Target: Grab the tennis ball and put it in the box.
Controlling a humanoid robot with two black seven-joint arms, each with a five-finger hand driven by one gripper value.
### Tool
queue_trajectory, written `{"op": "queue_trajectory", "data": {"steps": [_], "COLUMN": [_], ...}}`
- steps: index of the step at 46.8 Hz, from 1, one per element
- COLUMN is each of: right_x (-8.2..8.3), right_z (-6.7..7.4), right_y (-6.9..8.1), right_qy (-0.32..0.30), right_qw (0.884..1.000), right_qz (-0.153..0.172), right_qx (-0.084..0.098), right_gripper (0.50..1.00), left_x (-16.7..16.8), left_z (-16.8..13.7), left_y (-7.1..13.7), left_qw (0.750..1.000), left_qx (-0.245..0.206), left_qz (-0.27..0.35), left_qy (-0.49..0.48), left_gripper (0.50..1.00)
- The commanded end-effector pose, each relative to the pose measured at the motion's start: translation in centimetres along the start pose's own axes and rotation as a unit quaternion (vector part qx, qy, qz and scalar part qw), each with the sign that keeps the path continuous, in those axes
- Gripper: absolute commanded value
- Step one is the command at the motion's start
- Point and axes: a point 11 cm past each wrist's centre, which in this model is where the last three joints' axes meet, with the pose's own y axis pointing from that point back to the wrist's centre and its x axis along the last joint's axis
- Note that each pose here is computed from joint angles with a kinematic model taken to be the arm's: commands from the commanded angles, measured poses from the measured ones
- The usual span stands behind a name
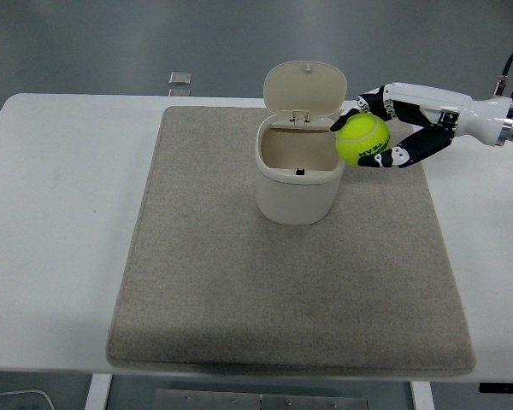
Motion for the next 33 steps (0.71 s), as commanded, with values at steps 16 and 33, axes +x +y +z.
{"op": "queue_trajectory", "data": {"steps": [16,33], "right_x": [-0.8,-1.6], "right_z": [-0.8,0.3], "right_y": [-3.7,-3.5], "right_qy": [0.015,0.005], "right_qw": [0.999,1.0], "right_qz": [0.019,0.024], "right_qx": [0.026,0.019], "right_gripper": [0.5,0.545], "left_x": [0.0,0.0], "left_z": [0.0,0.0], "left_y": [0.0,0.0], "left_qw": [1.0,1.0], "left_qx": [0.0,0.0], "left_qz": [0.0,0.0], "left_qy": [-0.001,-0.001], "left_gripper": [0.992,0.992]}}
